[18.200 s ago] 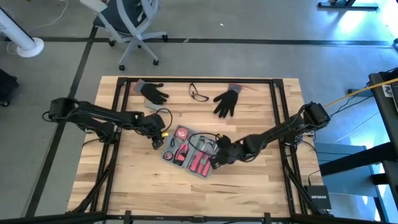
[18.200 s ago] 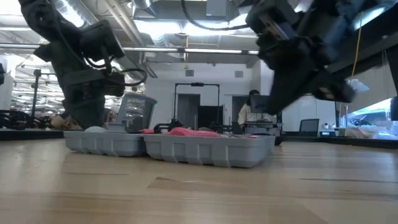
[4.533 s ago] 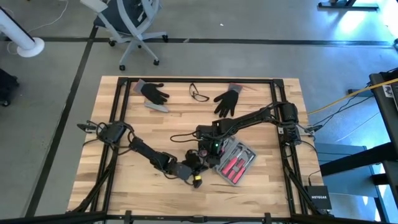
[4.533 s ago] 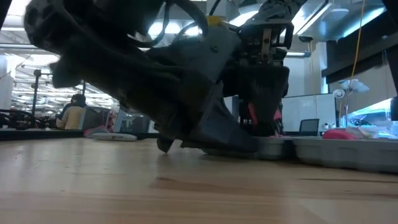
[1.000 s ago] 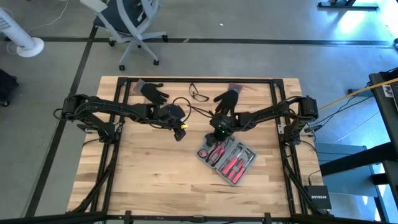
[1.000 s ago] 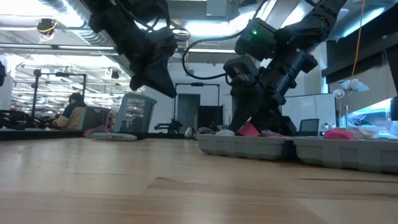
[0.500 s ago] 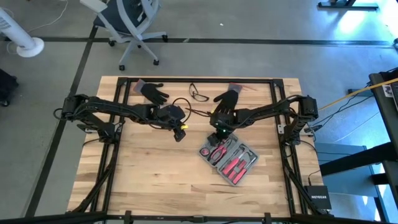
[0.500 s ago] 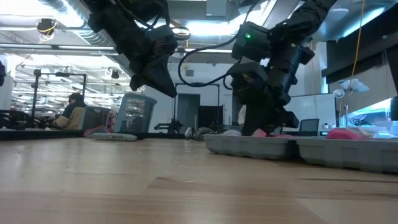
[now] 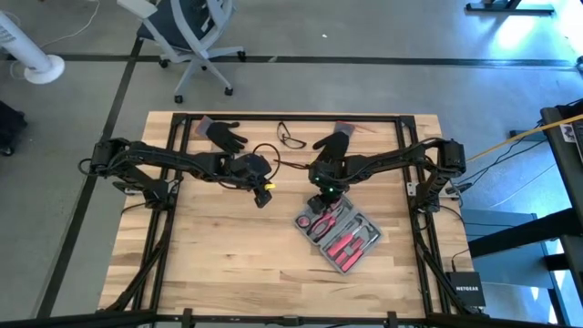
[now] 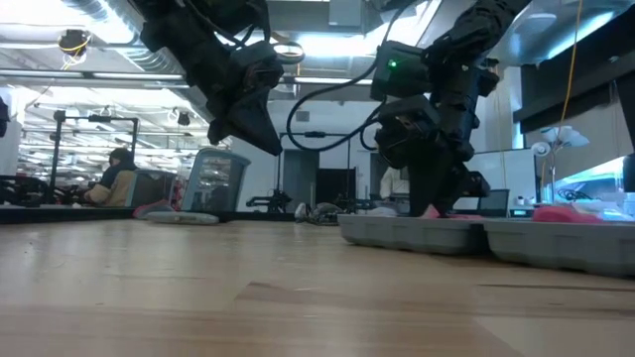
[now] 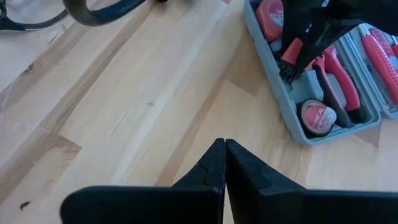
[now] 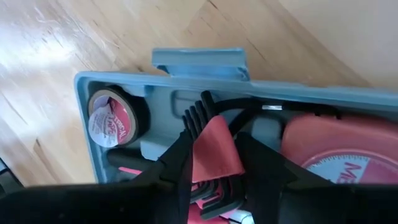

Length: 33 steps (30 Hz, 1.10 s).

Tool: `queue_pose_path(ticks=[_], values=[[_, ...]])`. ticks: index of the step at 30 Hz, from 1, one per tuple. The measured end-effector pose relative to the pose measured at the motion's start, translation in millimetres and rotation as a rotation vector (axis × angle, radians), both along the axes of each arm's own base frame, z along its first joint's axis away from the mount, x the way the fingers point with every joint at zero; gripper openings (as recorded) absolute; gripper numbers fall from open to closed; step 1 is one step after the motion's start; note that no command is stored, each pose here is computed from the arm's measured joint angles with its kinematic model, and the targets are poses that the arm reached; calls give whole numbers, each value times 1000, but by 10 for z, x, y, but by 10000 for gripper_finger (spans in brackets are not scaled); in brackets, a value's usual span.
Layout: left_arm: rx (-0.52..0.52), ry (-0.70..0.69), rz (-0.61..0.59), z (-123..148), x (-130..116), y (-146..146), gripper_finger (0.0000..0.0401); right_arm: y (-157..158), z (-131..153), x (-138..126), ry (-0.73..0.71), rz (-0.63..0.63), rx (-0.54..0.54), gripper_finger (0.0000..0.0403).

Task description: Prefit tool cases

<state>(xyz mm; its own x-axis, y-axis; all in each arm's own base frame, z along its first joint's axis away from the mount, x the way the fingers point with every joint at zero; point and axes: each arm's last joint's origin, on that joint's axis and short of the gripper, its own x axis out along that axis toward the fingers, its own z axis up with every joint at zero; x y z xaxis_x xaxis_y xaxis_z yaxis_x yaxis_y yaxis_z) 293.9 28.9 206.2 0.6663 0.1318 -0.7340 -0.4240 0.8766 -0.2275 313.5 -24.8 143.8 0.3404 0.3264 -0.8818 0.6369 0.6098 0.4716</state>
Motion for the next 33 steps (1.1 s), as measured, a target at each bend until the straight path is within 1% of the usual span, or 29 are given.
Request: queue_pose_path(ticks=[2, 4, 6, 8, 10, 17, 21, 26, 33], values=[[0, 1, 0, -1, -1, 0, 0, 0, 0, 0, 0, -1, 1, 113], [0, 0, 0, 0, 0, 0, 0, -1, -1, -1, 2, -3, -4, 101], [0, 1, 0, 0, 0, 0, 0, -4, 1, 5, -4, -5, -12, 72], [-1, 1, 0, 0, 0, 0, 0, -5, 21, 16, -19, -4, -9, 31], [-1, 1, 0, -1, -1, 0, 0, -2, 28, 28, -33, 0, -2, 16], [-1, 3, 0, -2, -2, 0, 0, 10, 32, 35, -55, 25, 39, 16], [8, 5, -10, -3, -2, 0, 0, 2, 83, 4, -77, 67, 48, 16], [32, 20, -38, -10, -9, -1, 0, -58, 157, -8, -145, 132, 53, 16], [29, 49, -38, -29, -29, -3, 0, -102, 166, -9, -157, 126, 89, 15]])
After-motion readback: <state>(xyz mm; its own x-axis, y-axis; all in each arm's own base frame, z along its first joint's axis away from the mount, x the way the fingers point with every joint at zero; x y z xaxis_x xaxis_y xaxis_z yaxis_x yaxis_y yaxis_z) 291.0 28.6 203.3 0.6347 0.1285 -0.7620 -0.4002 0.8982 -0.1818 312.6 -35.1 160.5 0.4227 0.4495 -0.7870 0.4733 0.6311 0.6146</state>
